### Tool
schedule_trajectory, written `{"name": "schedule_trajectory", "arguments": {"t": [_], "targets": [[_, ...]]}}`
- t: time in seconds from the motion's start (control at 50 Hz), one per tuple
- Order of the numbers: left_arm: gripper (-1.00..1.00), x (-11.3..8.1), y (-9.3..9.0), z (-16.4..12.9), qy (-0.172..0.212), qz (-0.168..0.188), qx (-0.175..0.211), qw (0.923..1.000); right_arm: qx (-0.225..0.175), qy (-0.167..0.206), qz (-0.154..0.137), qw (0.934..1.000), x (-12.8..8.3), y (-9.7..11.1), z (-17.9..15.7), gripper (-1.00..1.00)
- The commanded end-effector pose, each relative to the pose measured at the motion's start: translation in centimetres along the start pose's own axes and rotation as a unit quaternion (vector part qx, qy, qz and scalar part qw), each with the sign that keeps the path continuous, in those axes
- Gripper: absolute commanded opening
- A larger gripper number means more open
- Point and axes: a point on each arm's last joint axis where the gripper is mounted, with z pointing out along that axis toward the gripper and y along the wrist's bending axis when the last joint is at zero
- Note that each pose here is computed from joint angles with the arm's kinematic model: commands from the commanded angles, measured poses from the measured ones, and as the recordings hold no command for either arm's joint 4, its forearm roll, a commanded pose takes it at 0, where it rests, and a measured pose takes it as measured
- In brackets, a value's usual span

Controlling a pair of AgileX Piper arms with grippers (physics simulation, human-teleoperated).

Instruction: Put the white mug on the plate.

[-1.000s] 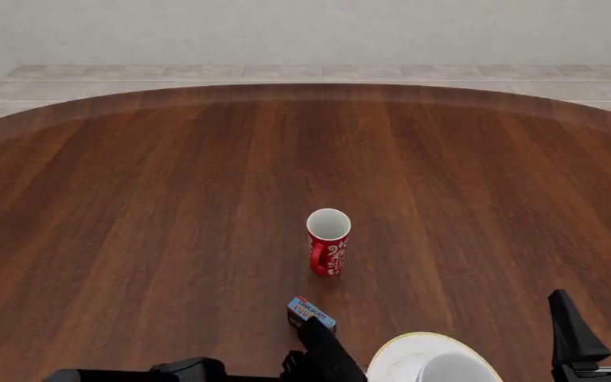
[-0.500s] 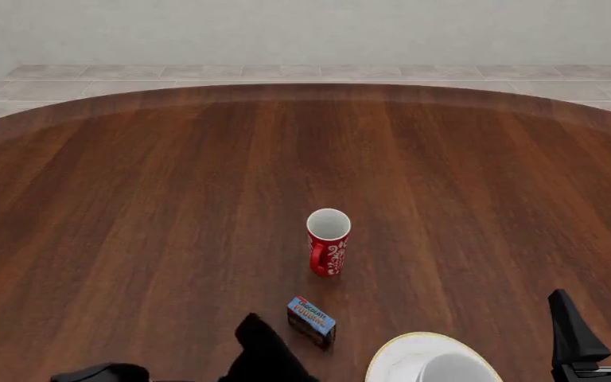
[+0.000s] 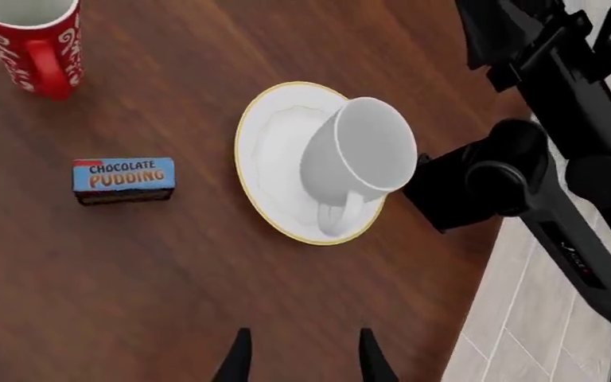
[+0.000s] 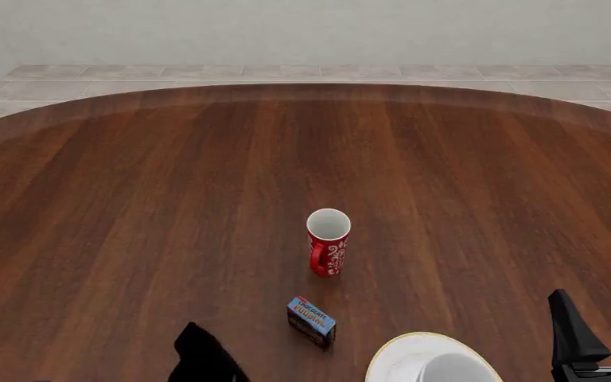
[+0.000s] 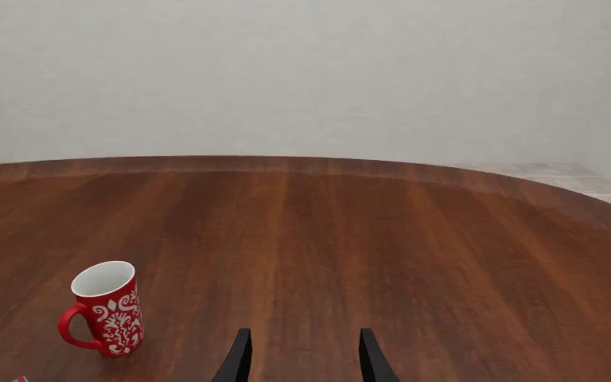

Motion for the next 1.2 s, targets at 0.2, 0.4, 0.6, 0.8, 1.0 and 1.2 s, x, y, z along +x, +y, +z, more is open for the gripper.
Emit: {"name": "schedule_trajectory", "arguments": {"t": [0.2,0.4,0.6,0.8,1.0,1.2], "targets": [[1.0,1.8,1.6,-2.7,-0.019,-0.042,0.004,0.9989,0.01,-0.073,0.012,0.9972,-2.4,-0.1,-0.2,1.0],[1.0,2.5,2.3,-3.9,-0.032,-0.056,0.005,0.9979,0.0,-0.12,0.008,0.9928,-4.2,0.0,-0.5,1.0],[1.0,3.4,3.2,-5.1,-0.044,-0.072,0.005,0.9964,-0.013,-0.15,0.005,0.9886,-5.5,0.1,-0.8,1.0],[1.0,4.1,3.8,-6.5,-0.058,-0.086,0.003,0.9946,-0.017,-0.172,0.001,0.985,-6.4,0.1,-1.1,1.0],[1.0,4.8,4.3,-7.3,-0.064,-0.093,0.004,0.9936,-0.02,-0.195,-0.009,0.9806,-7.5,0.2,-1.4,1.0],[1.0,5.2,4.6,-8.4,-0.074,-0.1,0.004,0.9922,-0.024,-0.214,-0.019,0.9763,-8.5,0.2,-1.7,1.0]]}}
